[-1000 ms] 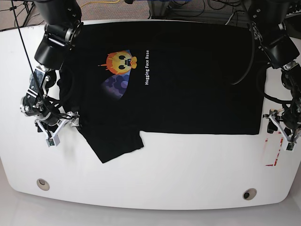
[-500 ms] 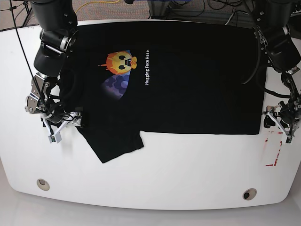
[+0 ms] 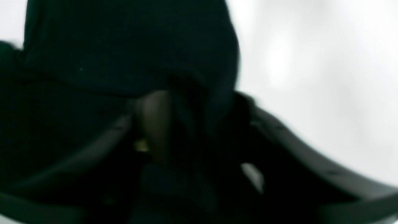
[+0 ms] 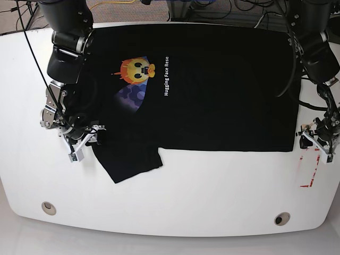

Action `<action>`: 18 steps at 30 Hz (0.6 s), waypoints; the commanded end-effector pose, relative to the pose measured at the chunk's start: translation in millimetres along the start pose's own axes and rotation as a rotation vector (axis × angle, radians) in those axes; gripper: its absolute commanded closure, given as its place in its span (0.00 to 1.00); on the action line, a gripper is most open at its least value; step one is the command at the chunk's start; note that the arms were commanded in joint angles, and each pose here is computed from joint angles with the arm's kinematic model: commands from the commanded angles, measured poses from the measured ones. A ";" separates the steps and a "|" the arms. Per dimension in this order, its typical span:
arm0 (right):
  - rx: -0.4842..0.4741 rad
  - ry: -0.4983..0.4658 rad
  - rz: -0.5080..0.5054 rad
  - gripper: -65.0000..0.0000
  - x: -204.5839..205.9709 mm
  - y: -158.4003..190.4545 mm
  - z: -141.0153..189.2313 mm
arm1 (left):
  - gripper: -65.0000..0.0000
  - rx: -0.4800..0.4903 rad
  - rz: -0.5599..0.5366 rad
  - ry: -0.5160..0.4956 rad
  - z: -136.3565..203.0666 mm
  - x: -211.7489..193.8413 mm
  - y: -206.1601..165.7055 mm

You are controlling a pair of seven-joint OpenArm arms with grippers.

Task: Layout the t-shirt on the table in an organized manner, then fold the t-shirt properly
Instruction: 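Move both grippers to the t-shirt hem corners and grasp them, then fold the hem with both grippers up and over toward the collar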

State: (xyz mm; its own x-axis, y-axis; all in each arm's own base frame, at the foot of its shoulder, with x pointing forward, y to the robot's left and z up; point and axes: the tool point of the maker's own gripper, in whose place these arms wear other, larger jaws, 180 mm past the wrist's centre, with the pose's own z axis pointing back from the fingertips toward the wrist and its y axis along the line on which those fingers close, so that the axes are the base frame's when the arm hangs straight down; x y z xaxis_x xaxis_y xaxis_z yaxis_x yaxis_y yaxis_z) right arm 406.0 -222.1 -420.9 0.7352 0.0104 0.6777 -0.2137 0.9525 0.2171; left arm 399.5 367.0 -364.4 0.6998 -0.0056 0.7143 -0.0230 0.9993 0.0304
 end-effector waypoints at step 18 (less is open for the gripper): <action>-0.003 0.003 0.014 1.00 4.3 -1.8 2.7 | 0.43 -0.068 0.108 -0.041 -26.6 10.3 -10.6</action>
State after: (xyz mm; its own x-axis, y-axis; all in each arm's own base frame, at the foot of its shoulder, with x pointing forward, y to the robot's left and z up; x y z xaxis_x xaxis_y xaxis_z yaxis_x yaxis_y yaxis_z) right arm 402.1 -218.9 -424.8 0.7398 0.0012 0.6729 -0.2115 0.9497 0.2308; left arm 407.7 352.9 -397.5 0.7103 0.1075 0.6956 -0.0551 0.9937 -0.0973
